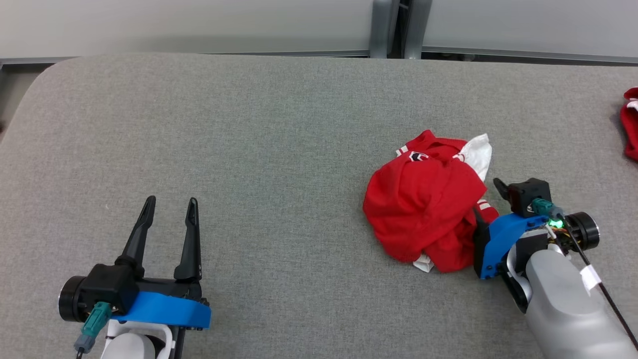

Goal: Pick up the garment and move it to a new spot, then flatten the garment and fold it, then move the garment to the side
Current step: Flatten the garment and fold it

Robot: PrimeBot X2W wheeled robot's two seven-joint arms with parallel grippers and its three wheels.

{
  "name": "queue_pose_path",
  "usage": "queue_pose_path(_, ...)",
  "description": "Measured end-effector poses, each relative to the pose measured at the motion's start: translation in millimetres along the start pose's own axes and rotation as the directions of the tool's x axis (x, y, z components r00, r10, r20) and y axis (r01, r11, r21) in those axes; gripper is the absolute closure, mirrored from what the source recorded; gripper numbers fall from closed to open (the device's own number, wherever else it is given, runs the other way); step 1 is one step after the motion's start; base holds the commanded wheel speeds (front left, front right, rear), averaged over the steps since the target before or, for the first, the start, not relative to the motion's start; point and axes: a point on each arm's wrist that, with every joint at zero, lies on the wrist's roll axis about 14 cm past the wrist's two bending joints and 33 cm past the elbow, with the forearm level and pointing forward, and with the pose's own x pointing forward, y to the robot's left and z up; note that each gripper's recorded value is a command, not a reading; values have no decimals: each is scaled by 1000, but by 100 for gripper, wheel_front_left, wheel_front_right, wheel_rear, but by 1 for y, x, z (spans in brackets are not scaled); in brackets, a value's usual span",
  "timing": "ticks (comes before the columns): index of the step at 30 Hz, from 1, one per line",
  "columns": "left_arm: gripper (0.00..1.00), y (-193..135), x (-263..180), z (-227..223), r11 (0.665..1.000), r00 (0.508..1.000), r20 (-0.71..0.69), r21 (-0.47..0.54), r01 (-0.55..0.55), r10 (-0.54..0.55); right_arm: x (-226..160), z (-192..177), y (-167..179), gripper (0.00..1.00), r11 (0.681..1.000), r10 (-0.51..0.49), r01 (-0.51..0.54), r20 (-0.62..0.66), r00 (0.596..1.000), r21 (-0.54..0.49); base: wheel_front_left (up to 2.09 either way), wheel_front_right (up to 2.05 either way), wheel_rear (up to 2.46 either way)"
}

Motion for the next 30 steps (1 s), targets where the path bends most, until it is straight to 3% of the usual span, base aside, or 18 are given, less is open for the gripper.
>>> queue_pose_path(8, 0, -3, 2, 1, 1000, 1000, 4, -5, 4, -4, 3, -17, 12, 0, 999, 35, -35, -115, 993, 4, 0, 0, 0)
queue_pose_path(9, 0, -3, 2, 1, 1000, 1000, 5, -6, 5, -5, 3, -18, 12, 13, 999, 37, -36, -127, 991, 8, 0, 0, 0)
queue_pose_path(10, 0, -4, 2, 1, 1000, 1000, 4, -6, 6, -6, 3, -19, 14, 18, 999, 41, -39, -138, 990, 16, 0, 0, 0)
queue_pose_path(11, 0, -4, 2, 1, 1000, 1000, 4, -7, 7, -7, 3, -21, 16, 38, 999, 46, -43, -152, 987, 24, 0, 0, 0)
queue_pose_path(12, 0, -5, 2, 1, 1000, 1000, 3, -8, 9, -9, 4, -22, 22, 77, 998, 60, -55, -167, 984, 37, 0, 0, 0)
queue_pose_path(13, 0, -5, 2, 1, 1000, 1000, 3, -8, 8, -8, 4, -23, 24, 95, 997, 65, -57, -169, 983, 51, 0, 0, 0)
queue_pose_path(14, 0, -5, 2, 0, 1000, 1000, 1, -8, 8, -8, 4, -24, 25, 100, 997, 68, -58, -180, 981, 60, 0, 0, 0)
queue_pose_path(21, 0, -7, 3, 1, 1000, 1000, 4, -10, 11, -11, -1, -16, 8, 100, 996, 38, -27, -126, 991, 88, 0, 0, 0)
queue_pose_path(30, 0, -15, 1, 8, 999, 999, 21, -13, 34, -34, -27, 19, -79, 100, 984, -166, 161, 49, 985, 80, 0, 0, 0)
